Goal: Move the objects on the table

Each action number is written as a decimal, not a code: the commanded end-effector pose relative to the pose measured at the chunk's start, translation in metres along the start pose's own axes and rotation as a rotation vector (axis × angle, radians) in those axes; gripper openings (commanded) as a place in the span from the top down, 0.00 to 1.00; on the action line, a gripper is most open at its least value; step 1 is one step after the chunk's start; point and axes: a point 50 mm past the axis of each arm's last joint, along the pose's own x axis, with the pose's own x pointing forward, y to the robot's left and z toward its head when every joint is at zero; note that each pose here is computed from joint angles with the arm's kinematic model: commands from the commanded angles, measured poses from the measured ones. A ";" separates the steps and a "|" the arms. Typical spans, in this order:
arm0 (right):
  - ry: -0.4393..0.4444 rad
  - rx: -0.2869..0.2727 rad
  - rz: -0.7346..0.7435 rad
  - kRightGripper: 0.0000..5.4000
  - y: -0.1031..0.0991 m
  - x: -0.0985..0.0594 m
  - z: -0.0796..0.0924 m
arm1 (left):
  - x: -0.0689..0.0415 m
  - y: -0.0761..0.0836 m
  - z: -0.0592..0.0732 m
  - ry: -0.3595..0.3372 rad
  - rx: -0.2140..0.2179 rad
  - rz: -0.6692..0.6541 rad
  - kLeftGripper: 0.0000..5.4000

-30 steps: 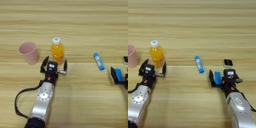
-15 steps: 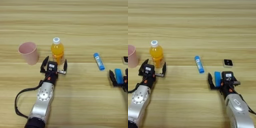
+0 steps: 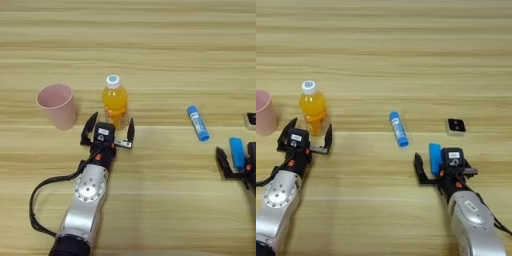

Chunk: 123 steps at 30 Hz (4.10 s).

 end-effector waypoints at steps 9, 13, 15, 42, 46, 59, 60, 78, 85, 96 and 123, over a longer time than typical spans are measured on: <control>0.066 -0.013 0.010 0.19 0.002 0.001 -0.010 | 0.001 -0.001 0.002 0.000 0.004 0.001 0.00; 0.067 -0.013 0.013 0.25 0.002 0.001 -0.010 | 0.001 -0.001 0.002 0.000 0.005 0.000 0.00; 0.067 -0.013 0.015 0.29 0.002 0.001 -0.010 | 0.001 -0.001 0.002 0.000 0.005 0.000 0.00; 0.050 -0.008 0.034 0.74 0.005 0.002 -0.008 | 0.002 -0.002 0.002 0.000 0.005 0.000 0.00; 0.034 -0.003 0.037 0.74 0.006 0.002 -0.005 | 0.002 -0.002 0.002 0.000 0.005 0.000 0.00; -0.050 -0.015 0.060 0.74 0.011 0.001 0.017 | 0.002 -0.003 0.002 0.001 0.005 -0.001 0.00; -0.067 -0.020 0.068 0.74 0.013 0.000 0.022 | 0.002 -0.003 0.002 0.002 0.005 -0.001 0.00; -0.241 -0.059 0.280 0.74 0.073 -0.001 0.076 | 0.003 -0.002 0.000 0.004 0.007 -0.003 0.00; -0.145 -0.012 0.405 0.74 0.101 0.001 0.057 | 0.002 -0.003 0.000 0.004 0.007 -0.003 0.00; -0.041 0.002 0.444 0.74 0.110 0.015 0.031 | 0.002 -0.004 0.001 0.003 0.007 -0.004 0.00; -0.067 -0.043 0.474 0.58 0.116 0.019 0.024 | 0.002 -0.004 0.001 0.002 0.007 -0.005 0.00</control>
